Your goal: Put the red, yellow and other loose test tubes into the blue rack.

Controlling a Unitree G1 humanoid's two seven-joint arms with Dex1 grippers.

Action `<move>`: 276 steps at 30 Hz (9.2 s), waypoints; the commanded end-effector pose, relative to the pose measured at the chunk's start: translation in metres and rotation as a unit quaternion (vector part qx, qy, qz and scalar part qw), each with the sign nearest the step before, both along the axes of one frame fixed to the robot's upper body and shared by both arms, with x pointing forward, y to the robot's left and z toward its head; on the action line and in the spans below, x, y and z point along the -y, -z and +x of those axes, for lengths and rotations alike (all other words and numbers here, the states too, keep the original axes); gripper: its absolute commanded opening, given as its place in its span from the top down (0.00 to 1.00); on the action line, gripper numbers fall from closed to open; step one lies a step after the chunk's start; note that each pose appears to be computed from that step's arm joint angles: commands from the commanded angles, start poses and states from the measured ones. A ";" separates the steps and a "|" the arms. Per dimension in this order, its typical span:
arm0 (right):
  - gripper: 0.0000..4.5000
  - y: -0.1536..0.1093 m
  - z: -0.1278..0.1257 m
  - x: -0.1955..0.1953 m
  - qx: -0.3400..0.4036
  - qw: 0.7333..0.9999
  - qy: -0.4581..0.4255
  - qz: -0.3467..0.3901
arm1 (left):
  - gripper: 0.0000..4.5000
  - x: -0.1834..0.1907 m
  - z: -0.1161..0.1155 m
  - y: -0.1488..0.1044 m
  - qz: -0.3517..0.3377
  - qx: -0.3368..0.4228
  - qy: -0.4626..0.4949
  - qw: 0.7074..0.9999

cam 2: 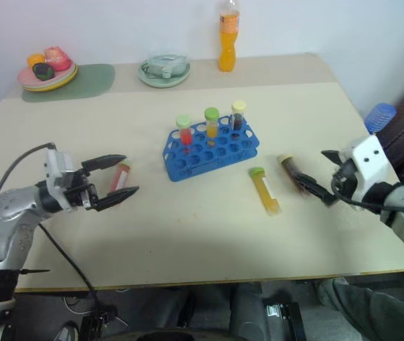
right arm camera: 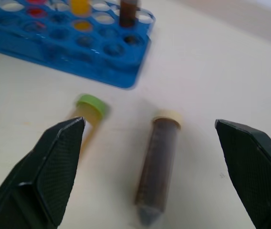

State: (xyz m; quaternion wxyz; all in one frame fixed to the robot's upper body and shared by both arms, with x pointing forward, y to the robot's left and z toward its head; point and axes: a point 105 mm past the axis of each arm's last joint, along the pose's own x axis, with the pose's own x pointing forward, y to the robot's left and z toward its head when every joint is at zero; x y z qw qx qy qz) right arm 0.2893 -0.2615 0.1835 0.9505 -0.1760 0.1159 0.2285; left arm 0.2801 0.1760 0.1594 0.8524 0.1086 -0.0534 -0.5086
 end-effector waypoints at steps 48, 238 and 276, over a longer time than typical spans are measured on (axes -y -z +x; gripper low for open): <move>0.83 0.045 0.077 0.000 -0.295 0.951 0.029 -0.082 | 0.00 0.043 -0.041 0.002 0.001 -0.037 0.105 0.994; 0.82 0.027 0.014 -0.115 -0.187 0.973 -0.136 -0.024 | 0.00 0.067 -0.001 0.009 -0.077 -0.037 0.105 0.991; 0.82 0.010 0.095 -0.199 0.274 0.916 -0.142 0.257 | 0.00 0.033 0.025 -0.009 -0.134 0.004 -0.034 0.990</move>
